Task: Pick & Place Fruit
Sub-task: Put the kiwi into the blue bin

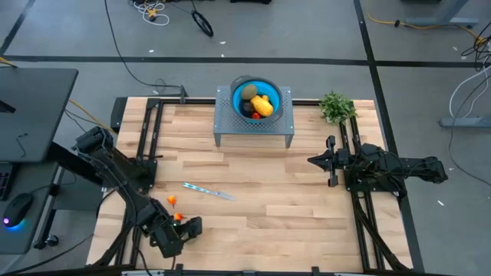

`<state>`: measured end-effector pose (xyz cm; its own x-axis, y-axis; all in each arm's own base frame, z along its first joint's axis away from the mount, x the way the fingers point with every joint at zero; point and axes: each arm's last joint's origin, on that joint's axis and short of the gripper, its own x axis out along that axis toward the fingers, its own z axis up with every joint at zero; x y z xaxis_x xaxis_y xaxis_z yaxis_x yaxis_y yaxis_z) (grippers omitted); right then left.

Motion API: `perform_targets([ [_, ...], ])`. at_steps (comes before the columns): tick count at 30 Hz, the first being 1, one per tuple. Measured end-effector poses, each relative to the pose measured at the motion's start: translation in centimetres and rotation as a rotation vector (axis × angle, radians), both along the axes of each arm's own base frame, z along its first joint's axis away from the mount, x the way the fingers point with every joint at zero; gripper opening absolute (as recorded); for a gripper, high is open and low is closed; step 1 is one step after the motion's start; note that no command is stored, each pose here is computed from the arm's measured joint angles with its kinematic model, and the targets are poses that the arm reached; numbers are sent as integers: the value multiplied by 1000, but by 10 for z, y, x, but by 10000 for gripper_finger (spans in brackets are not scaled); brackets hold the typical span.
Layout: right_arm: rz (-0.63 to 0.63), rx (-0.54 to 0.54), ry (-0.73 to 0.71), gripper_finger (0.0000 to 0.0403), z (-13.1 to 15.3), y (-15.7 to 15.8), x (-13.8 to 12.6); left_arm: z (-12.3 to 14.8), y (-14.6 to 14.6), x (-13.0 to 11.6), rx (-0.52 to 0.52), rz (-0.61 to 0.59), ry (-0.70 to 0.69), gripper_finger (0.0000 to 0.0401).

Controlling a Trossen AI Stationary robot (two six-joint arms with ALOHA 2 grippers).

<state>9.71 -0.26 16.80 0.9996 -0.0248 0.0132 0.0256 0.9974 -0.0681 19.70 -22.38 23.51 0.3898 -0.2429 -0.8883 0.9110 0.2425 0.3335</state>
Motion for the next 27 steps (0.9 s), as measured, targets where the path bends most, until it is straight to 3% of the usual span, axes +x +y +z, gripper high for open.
perform_targets([
  [8,0,0,0,7,0,0,0,-1,1,-1,26,-17,1,357],
  [27,0,0,0,7,0,0,0,-2,9,2,25,24,59,355],
])
